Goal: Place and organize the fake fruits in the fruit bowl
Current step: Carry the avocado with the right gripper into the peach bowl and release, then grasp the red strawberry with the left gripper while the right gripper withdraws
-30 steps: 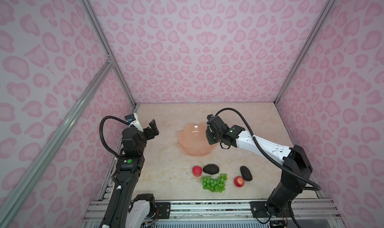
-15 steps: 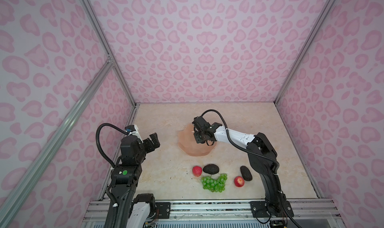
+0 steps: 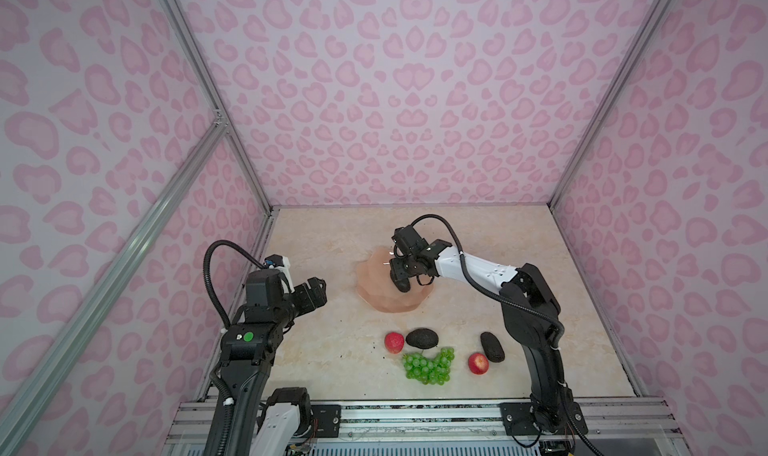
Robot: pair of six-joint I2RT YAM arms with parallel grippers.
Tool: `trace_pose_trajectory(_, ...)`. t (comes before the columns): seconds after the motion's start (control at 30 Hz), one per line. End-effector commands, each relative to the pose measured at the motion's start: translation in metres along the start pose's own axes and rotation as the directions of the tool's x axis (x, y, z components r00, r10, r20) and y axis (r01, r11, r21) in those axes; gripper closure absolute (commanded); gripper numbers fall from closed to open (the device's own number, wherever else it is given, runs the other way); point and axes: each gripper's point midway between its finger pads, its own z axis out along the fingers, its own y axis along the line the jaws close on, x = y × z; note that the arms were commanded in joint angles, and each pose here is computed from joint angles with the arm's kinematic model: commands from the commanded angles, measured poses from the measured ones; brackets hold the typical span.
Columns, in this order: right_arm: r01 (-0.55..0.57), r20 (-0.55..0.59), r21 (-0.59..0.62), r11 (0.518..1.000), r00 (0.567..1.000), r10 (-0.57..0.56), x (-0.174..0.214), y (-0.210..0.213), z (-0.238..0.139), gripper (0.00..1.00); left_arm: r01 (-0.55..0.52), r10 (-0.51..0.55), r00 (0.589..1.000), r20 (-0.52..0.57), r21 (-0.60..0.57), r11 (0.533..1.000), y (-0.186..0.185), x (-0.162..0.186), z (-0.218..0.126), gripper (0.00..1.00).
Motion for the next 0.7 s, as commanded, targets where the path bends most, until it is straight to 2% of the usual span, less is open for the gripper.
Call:
trace_pose_trajectory(0.0,-0.058,0.101,-0.069,0.996,0.993,0.065,-0.023,-0.002,-0.035,0.28,0.029,-0.023,0.995,-0.092,0.059,0.998,-0.015,0.023,0.007,0.09)
trace_pose_trajectory(0.07,-0.093,0.171,-0.098,0.991,0.979,0.109,-0.035,-0.012,-0.062,0.24,0.014,-0.003,0.991,-0.137,0.074,0.997,-0.024,0.038,0.012,0.09)
trace_pose_trajectory(0.27,-0.197,0.296,-0.111,0.974,0.929,0.222,-0.03,-0.063,-0.114,0.11,-0.04,0.071,0.957,-0.282,0.116,0.992,-0.052,0.089,0.035,0.1)
trace_pose_trajectory(0.47,-0.261,0.335,-0.07,0.963,0.903,0.269,-0.011,-0.099,-0.133,0.08,-0.132,0.183,0.917,-0.354,0.162,0.978,-0.087,0.123,0.053,0.09)
trace_pose_trajectory(0.67,-0.288,0.329,-0.054,0.956,0.899,0.29,0.002,-0.112,-0.136,0.08,-0.211,0.261,0.852,-0.454,0.157,0.965,-0.105,0.161,0.075,0.08)
